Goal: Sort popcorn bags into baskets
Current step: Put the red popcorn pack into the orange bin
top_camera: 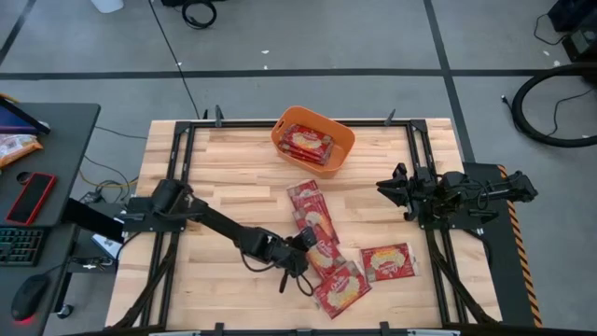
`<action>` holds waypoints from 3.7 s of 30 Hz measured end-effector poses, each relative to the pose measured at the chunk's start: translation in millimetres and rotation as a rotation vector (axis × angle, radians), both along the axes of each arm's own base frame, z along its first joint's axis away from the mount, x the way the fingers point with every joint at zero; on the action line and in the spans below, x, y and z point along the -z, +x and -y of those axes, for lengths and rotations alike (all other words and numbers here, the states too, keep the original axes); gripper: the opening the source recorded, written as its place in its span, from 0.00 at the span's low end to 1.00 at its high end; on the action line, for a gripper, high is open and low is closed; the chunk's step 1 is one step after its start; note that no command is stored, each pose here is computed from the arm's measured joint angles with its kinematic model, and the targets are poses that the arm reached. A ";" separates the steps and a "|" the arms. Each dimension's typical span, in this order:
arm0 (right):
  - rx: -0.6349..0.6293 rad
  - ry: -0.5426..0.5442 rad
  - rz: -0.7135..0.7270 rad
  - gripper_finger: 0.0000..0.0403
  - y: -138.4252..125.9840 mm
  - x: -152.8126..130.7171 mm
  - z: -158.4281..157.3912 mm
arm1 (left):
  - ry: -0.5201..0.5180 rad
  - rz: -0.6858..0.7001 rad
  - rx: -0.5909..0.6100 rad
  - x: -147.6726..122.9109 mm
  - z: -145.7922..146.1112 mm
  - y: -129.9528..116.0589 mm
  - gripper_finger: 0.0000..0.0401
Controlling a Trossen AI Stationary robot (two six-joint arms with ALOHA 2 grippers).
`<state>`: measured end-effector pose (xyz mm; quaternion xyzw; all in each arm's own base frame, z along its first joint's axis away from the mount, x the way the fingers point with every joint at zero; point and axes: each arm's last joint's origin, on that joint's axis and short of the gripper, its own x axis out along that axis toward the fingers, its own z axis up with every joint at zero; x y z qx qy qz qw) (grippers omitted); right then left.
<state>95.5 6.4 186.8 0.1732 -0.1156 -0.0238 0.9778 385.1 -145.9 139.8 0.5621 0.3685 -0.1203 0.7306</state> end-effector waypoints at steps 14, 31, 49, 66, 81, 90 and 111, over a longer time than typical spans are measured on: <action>-0.001 0.000 0.001 0.24 0.0 -0.2 0.0 | -0.092 0.128 -0.231 -89.9 -46.8 -23.4 0.07; 0.000 0.003 0.021 0.24 -0.5 -2.0 0.1 | -0.094 0.350 -0.533 -122.7 -191.1 -8.8 0.07; -0.003 0.002 0.020 0.24 -0.4 -1.9 0.0 | -0.226 0.222 -0.738 -62.7 -308.7 -17.6 0.27; -0.002 0.002 0.020 0.24 -0.4 -2.0 0.0 | -0.309 -0.103 -0.261 -56.9 -162.4 -4.7 0.47; 0.001 0.003 0.020 0.24 -0.4 -2.0 0.1 | -0.090 -0.213 -0.114 -13.1 -74.9 -2.4 0.46; 0.000 0.003 0.020 0.24 -0.4 -2.0 0.1 | -0.082 -0.191 -0.137 -13.7 -49.5 -9.6 0.46; 0.000 0.003 0.020 0.24 -0.4 -2.0 0.0 | -0.110 -0.270 -0.081 -25.2 -12.9 -36.0 0.46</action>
